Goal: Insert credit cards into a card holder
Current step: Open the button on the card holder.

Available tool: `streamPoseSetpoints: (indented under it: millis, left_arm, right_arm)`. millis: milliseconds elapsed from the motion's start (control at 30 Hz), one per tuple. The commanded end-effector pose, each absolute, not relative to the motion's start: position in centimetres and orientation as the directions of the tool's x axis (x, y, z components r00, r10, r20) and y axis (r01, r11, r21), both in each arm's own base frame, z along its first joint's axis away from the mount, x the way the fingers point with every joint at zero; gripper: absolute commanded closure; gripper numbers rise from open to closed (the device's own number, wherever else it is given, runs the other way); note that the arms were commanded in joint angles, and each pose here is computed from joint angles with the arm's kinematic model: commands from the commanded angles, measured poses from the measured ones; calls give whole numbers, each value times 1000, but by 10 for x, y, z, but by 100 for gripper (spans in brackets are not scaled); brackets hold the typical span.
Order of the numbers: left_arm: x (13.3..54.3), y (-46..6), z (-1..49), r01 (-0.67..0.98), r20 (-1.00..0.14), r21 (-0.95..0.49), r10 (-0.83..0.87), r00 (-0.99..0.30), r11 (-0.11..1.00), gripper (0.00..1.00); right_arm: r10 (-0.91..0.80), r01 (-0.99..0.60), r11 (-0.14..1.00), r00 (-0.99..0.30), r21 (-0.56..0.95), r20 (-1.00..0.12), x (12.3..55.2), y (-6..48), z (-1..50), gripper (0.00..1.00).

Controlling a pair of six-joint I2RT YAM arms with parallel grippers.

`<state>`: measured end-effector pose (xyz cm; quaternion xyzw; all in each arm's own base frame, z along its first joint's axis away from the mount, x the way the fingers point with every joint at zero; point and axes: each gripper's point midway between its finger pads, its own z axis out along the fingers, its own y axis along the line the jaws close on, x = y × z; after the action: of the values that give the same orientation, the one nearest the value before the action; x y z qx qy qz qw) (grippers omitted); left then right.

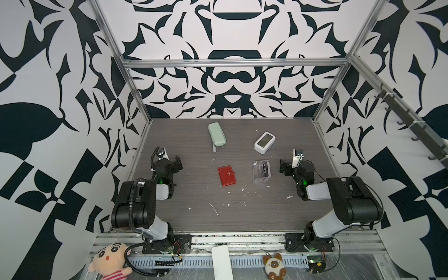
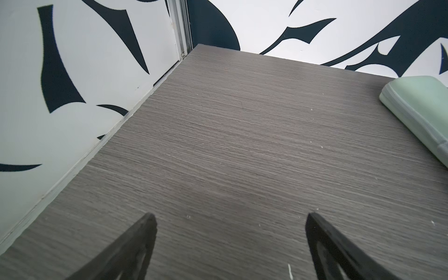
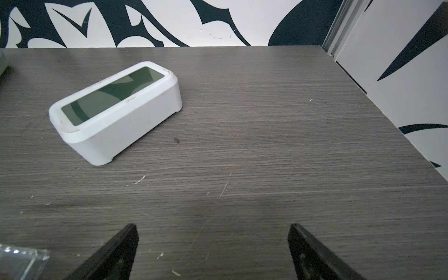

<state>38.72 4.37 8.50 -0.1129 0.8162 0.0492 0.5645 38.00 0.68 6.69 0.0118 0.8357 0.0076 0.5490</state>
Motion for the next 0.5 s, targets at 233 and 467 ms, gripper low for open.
streamPoseSetpoints:
  millis: [233, 467]
  left_arm:
    - [390, 47, 90, -252, -939, -58, -139, -316, 966, 0]
    - [390, 47, 89, -252, -938, -58, -139, -317, 966, 0]
  right_arm:
    - [14, -8, 1000, -356, 18, -934, 388, 10, 81, 0]
    - [14, -10, 1000, -354, 18, -935, 389, 11, 81, 0]
